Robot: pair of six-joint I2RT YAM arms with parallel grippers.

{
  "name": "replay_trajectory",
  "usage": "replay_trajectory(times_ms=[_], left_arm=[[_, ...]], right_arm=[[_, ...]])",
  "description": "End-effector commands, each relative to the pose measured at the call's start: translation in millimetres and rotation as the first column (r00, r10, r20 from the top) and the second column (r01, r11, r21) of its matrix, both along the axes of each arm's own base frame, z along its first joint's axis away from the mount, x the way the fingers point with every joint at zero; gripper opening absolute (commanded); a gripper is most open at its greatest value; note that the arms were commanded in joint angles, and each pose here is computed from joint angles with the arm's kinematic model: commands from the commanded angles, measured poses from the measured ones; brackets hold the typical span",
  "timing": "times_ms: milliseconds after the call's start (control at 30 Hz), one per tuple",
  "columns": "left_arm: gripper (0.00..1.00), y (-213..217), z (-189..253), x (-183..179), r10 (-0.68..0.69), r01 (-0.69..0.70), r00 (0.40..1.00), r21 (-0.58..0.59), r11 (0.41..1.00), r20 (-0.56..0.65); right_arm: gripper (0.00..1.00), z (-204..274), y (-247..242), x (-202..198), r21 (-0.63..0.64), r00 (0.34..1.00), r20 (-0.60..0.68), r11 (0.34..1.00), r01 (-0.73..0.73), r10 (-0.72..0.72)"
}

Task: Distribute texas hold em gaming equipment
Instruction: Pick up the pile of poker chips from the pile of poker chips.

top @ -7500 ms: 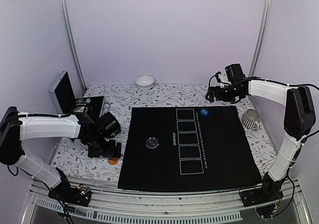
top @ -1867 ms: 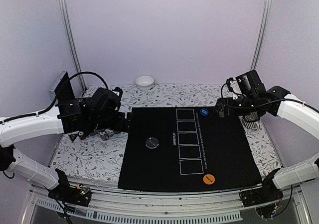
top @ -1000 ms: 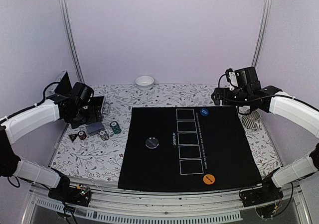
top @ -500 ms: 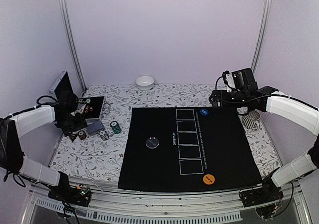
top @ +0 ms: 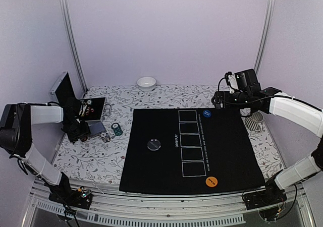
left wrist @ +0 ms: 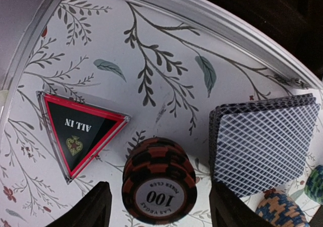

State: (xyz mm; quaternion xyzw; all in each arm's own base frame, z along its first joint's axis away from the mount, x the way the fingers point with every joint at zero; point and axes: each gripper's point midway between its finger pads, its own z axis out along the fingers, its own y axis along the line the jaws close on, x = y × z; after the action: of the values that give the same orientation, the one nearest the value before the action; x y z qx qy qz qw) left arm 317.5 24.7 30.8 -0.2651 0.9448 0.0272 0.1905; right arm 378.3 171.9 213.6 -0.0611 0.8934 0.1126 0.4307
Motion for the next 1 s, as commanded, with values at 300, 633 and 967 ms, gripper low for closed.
replay_trajectory(times_ms=[300, 633, 967], left_arm=[[0.48, 6.4, -2.5, 5.5, -0.008, 0.008, 1.000, 0.016, 1.000, 0.014], [0.08, 13.9, 6.7, 1.2, -0.008, 0.007, 1.000, 0.062, 0.998, 0.015], [0.00, 14.2, 49.4, 9.3, -0.037, 0.030, 0.995, 0.082, 0.996, 0.090]], right_arm=[[0.99, 0.6, 1.2, 4.1, 0.003, 1.000, 0.007, 1.000, -0.003, 0.003], [0.99, 2.2, 1.2, 3.7, 0.005, 1.000, 0.011, 1.000, -0.004, 0.004], [0.99, 6.8, 1.3, 2.5, 0.013, 1.000, 0.020, 1.000, -0.007, 0.006]])
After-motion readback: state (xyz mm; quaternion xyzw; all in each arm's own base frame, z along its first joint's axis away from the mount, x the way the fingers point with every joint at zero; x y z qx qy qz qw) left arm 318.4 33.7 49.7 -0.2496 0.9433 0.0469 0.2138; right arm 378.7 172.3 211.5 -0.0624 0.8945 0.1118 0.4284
